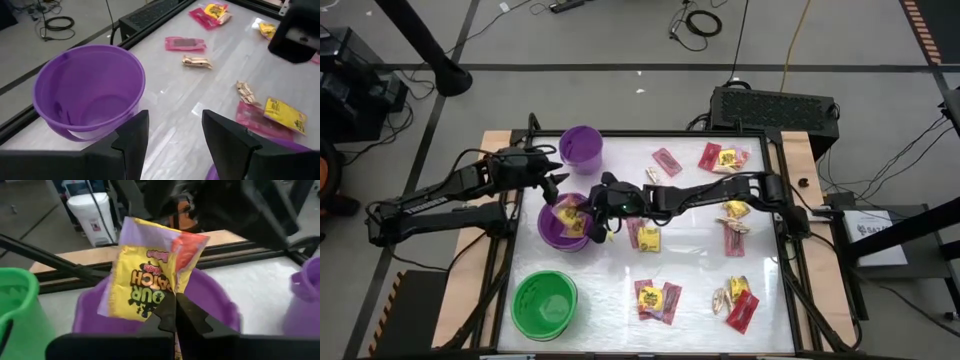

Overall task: Sort candy by brand, put in halloween buckets
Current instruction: Put the yellow candy into the bottom purple bucket

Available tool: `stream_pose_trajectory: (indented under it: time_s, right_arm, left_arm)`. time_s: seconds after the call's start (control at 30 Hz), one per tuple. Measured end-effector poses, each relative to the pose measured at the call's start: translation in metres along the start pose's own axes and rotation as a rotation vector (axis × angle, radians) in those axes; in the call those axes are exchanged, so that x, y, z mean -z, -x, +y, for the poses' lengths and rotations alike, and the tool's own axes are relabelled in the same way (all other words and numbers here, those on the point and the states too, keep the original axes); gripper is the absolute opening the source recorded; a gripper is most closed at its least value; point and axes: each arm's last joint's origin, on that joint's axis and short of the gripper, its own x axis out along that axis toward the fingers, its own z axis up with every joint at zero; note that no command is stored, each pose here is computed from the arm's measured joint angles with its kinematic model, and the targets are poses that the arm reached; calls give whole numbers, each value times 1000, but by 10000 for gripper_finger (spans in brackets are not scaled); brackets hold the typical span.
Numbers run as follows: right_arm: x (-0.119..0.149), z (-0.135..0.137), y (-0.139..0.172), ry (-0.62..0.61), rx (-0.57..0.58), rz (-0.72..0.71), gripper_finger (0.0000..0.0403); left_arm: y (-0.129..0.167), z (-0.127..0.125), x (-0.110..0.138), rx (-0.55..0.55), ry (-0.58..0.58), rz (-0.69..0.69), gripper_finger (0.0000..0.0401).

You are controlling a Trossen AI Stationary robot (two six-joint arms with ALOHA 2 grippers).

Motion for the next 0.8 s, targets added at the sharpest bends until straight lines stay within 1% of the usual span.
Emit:
stream_pose_trajectory:
  time_s: [0.13,0.23,0.5,0.57,0.67,0.8]
  right_arm:
    - [-1,3,0,-44,-8,-20,8]
    - [-1,4,0,-48,-9,-13,21]
    - [-1,4,0,-49,-11,-14,70]
    - [-1,5,1,-82,-11,-16,81]
    - [-9,5,8,-137,-9,-9,93]
    - [-31,4,35,-180,6,38,97]
  left_arm:
    - [0,0,0,8,1,5,191]
    - [0,-1,1,21,-11,7,191]
    - [0,-1,1,23,-26,9,191]
    - [0,-1,1,23,-26,9,191]
    - [0,-1,1,24,-26,9,191]
    - [0,-1,0,36,-28,7,191]
